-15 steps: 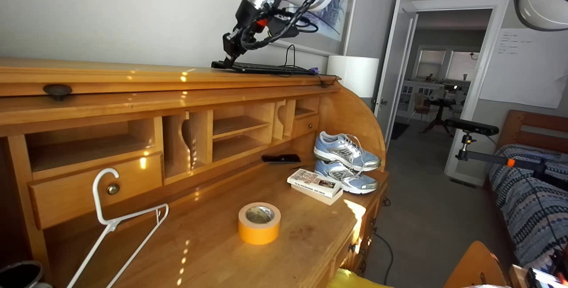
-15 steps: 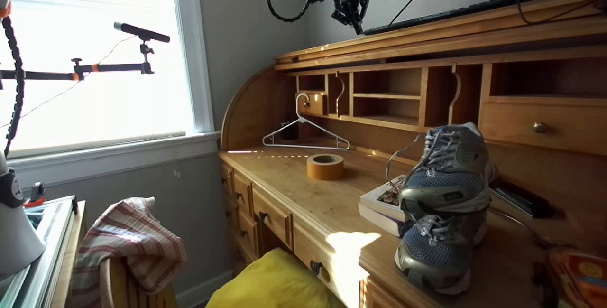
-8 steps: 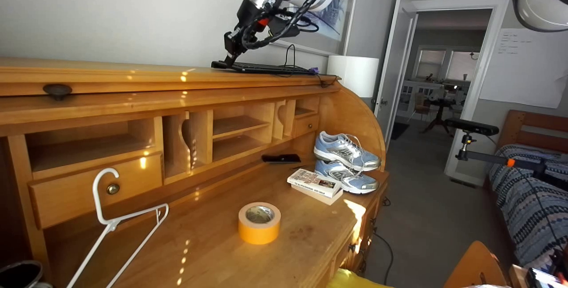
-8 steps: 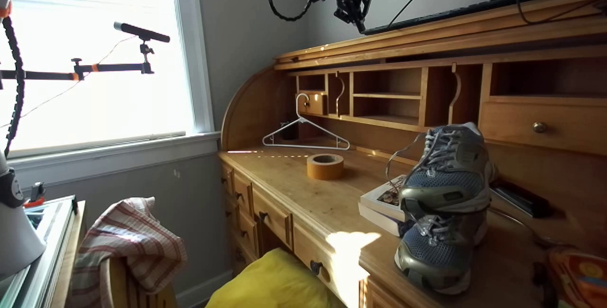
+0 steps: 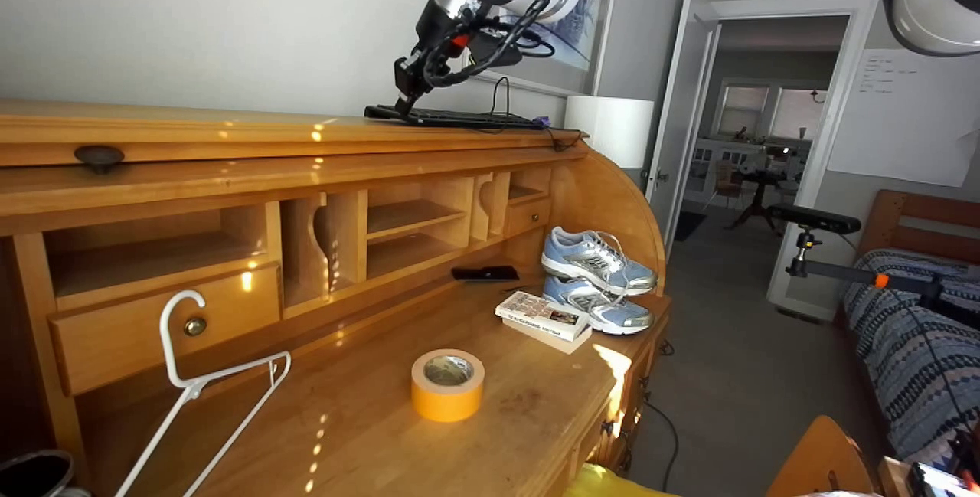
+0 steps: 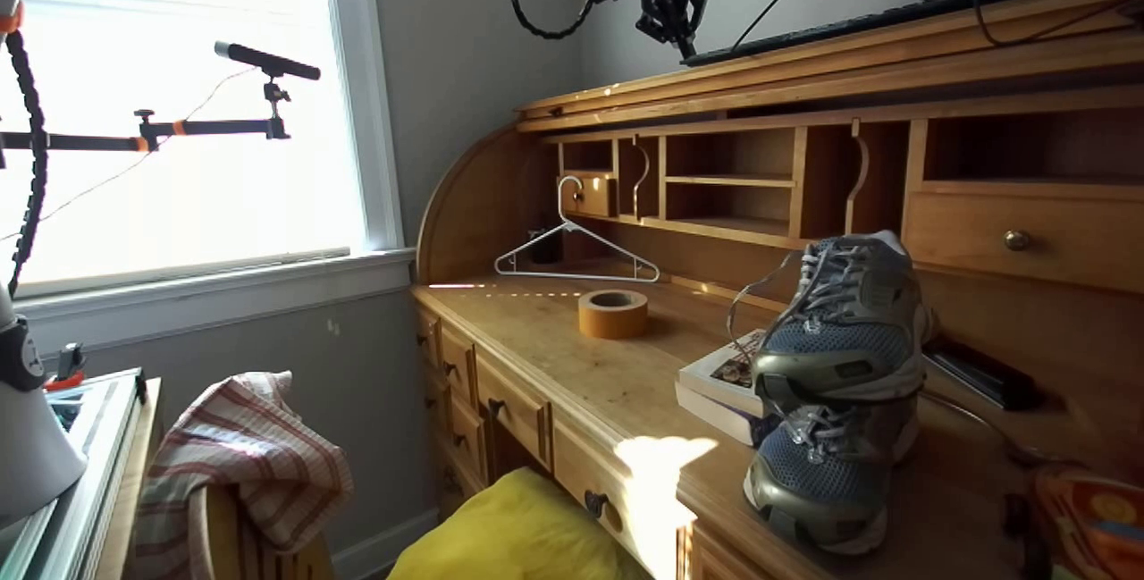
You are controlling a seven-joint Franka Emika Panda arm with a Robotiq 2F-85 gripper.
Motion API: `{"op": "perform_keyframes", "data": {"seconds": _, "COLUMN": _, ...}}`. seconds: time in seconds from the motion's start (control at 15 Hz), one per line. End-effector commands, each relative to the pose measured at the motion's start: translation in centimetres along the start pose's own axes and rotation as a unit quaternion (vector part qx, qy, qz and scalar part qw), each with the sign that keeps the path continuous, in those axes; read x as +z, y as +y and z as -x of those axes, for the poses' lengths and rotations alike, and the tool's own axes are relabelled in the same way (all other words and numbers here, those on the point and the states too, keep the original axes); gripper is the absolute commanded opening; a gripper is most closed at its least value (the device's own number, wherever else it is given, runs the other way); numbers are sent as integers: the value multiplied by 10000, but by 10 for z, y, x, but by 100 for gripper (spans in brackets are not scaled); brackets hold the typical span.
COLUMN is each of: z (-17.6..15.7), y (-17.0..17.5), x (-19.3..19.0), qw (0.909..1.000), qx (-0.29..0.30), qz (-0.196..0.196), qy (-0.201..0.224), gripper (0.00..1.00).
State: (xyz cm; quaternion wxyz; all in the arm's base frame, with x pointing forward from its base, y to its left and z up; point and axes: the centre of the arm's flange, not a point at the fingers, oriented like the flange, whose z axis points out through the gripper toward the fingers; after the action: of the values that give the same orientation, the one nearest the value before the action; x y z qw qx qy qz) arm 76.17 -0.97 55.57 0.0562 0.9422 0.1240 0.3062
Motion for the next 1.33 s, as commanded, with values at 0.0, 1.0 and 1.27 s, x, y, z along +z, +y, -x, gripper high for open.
{"op": "perform_keyframes", "data": {"seconds": 0.0, "z": -5, "y": 6, "x": 4, "qw": 10000, "qx": 48, "qz": -41, "qy": -32, "gripper": 0}}
{"op": "perform_keyframes", "data": {"seconds": 1.0, "z": -7, "y": 2, "x": 13, "qw": 9999, "qx": 44, "qz": -91, "qy": -87, "gripper": 0}}
{"op": "perform_keyframes", "data": {"seconds": 1.27, "z": -8, "y": 4, "x": 13, "qw": 9999, "qx": 59, "qz": -84, "qy": -62, "gripper": 0}}
